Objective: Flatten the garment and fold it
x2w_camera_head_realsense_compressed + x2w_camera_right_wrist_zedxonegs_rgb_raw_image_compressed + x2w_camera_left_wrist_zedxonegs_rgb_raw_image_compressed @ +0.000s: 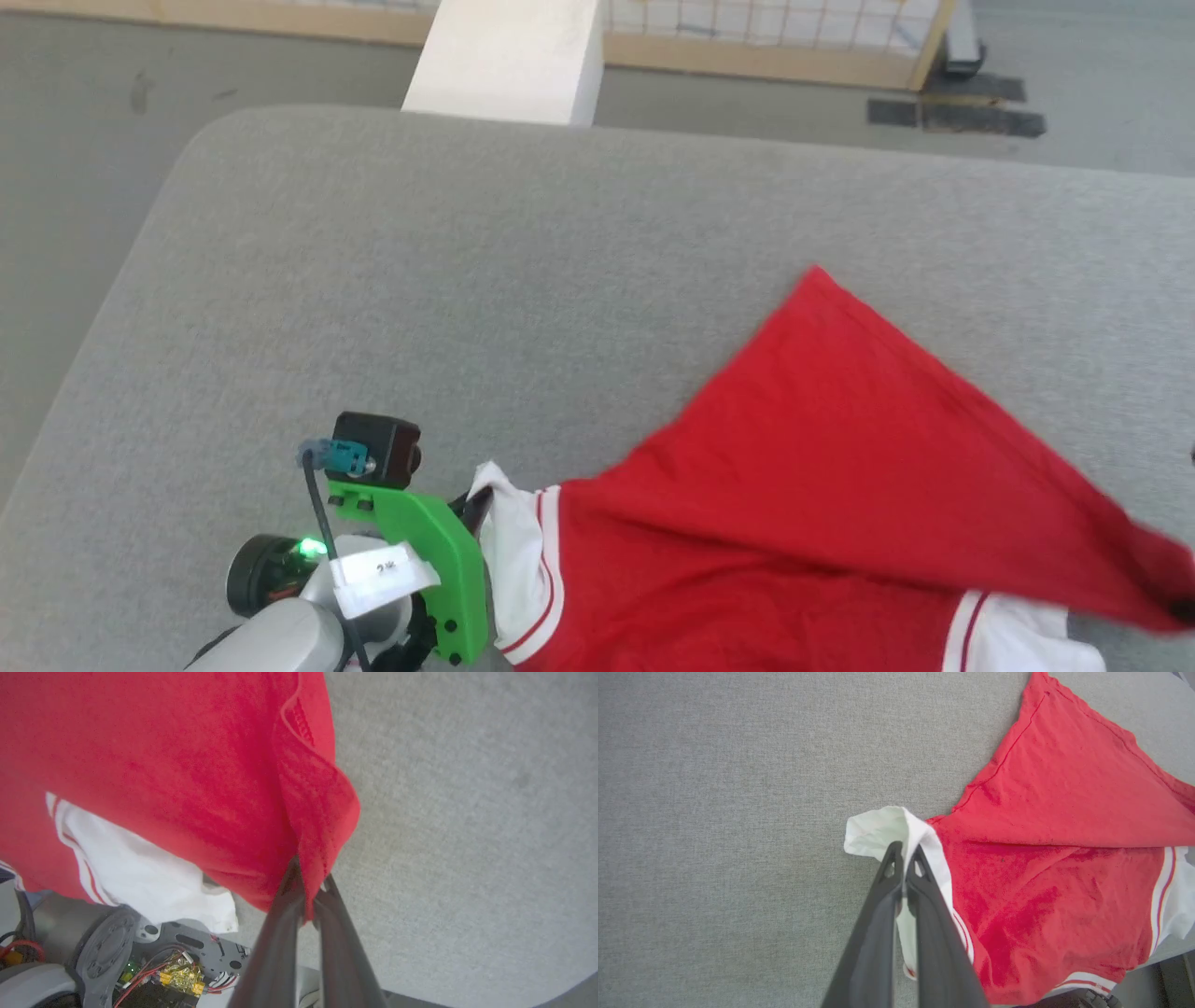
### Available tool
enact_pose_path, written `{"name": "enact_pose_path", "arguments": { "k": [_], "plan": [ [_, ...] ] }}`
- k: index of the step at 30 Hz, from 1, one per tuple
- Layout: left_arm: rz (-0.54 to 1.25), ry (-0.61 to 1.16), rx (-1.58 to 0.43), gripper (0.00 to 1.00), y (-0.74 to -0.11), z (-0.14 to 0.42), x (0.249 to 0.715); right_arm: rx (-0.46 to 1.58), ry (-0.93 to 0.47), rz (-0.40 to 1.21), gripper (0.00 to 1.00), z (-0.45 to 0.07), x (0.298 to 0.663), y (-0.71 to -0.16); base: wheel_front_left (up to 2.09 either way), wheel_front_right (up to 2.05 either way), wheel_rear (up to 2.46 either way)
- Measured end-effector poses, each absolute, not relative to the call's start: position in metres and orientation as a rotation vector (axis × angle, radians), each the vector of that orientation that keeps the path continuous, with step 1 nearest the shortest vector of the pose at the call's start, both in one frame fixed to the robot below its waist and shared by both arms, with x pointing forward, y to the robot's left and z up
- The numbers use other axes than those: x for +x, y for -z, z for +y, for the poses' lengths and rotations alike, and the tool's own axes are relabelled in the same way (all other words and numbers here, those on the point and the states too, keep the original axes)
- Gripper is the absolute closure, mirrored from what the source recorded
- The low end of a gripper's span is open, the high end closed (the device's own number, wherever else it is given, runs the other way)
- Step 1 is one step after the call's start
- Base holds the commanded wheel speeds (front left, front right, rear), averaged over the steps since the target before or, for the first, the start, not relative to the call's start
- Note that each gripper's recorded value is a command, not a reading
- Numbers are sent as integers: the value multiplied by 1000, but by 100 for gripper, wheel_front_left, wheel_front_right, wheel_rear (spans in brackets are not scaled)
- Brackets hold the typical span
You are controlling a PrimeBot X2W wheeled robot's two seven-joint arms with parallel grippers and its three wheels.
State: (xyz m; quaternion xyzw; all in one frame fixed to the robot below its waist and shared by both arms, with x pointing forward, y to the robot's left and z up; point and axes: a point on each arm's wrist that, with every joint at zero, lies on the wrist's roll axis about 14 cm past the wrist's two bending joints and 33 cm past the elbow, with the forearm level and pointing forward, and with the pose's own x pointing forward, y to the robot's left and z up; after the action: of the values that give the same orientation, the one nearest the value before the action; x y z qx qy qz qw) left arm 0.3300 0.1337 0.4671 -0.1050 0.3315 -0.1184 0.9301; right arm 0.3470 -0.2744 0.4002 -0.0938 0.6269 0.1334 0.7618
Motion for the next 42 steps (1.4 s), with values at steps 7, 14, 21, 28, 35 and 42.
{"name": "enact_pose_path", "arguments": {
  "k": [7, 14, 21, 28, 35, 42],
  "plan": [
    [657, 269, -206, 100, -475, 127, 328, -141, -228, 1450, 100, -291, 285, -395, 0, 0, 0],
    [657, 273, -205, 100, -475, 126, 329, -91, -229, 1481, 100, -274, 258, -385, 0, 0, 0],
    [671, 259, -207, 100, -471, 130, 329, -133, -279, 1421, 0, -256, 277, -399, 0, 0, 0],
    [684, 244, -210, 100, -468, 135, 329, -139, -376, 1216, 0, -218, 349, -439, 0, 0, 0],
    [690, 234, -214, 100, -465, 138, 337, -194, -460, 1076, 0, -171, 420, -460, 0, 0, 0],
    [706, 220, -223, 100, -457, 139, 345, -284, -452, 1105, 0, -153, 469, -434, 0, 0, 0]
  ]
}}
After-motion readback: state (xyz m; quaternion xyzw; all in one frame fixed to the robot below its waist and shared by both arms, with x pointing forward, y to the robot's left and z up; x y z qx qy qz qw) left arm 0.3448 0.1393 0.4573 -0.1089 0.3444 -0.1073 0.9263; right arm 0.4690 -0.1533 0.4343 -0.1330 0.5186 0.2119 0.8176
